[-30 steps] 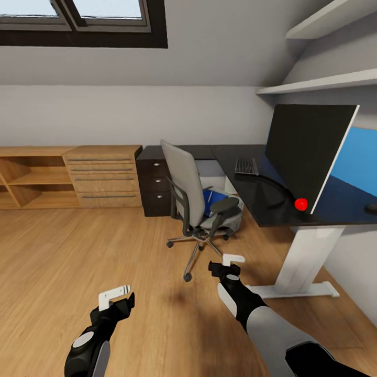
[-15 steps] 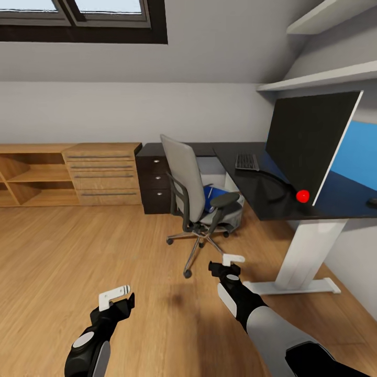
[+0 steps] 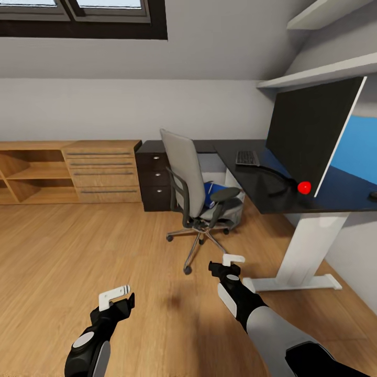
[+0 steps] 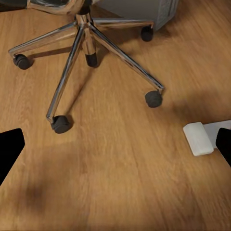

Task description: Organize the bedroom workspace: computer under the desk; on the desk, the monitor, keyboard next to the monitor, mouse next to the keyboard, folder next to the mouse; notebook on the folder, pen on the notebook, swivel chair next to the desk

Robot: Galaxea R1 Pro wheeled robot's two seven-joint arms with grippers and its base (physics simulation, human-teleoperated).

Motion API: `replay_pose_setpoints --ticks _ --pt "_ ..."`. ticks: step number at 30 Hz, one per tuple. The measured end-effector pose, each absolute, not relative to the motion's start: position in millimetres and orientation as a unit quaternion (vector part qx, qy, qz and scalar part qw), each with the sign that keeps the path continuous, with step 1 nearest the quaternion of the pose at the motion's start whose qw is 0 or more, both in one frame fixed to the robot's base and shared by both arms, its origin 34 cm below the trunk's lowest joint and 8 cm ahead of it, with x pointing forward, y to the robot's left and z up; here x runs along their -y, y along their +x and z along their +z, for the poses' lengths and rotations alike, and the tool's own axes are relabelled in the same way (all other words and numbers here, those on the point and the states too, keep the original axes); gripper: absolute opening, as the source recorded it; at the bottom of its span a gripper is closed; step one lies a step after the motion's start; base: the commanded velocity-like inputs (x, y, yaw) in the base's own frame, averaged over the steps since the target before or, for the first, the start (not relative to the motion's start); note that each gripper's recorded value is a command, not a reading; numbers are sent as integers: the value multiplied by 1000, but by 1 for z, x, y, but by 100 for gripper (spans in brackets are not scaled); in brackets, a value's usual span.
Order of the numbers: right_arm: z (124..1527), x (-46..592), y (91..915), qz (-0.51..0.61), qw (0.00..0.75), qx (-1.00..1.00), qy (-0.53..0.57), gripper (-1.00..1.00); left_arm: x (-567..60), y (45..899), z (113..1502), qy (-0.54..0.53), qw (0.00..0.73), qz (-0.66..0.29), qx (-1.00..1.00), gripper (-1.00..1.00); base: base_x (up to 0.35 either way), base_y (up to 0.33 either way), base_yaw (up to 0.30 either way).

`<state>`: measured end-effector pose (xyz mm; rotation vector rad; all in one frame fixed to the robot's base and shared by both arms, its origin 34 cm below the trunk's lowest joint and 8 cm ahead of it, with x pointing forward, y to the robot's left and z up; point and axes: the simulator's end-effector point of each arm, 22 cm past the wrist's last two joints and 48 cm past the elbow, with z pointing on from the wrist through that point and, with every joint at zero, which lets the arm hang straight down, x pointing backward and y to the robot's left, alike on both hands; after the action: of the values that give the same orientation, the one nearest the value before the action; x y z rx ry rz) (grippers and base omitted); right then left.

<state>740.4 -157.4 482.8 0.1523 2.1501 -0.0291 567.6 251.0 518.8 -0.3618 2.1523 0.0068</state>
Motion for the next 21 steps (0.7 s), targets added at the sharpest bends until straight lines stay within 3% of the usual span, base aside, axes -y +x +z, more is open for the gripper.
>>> replay_pose_setpoints --ticks 21 --pt "435 157 728 -12 473 -879 61 100 -250 556 472 -146 461 2 -875 100 0 0 0"
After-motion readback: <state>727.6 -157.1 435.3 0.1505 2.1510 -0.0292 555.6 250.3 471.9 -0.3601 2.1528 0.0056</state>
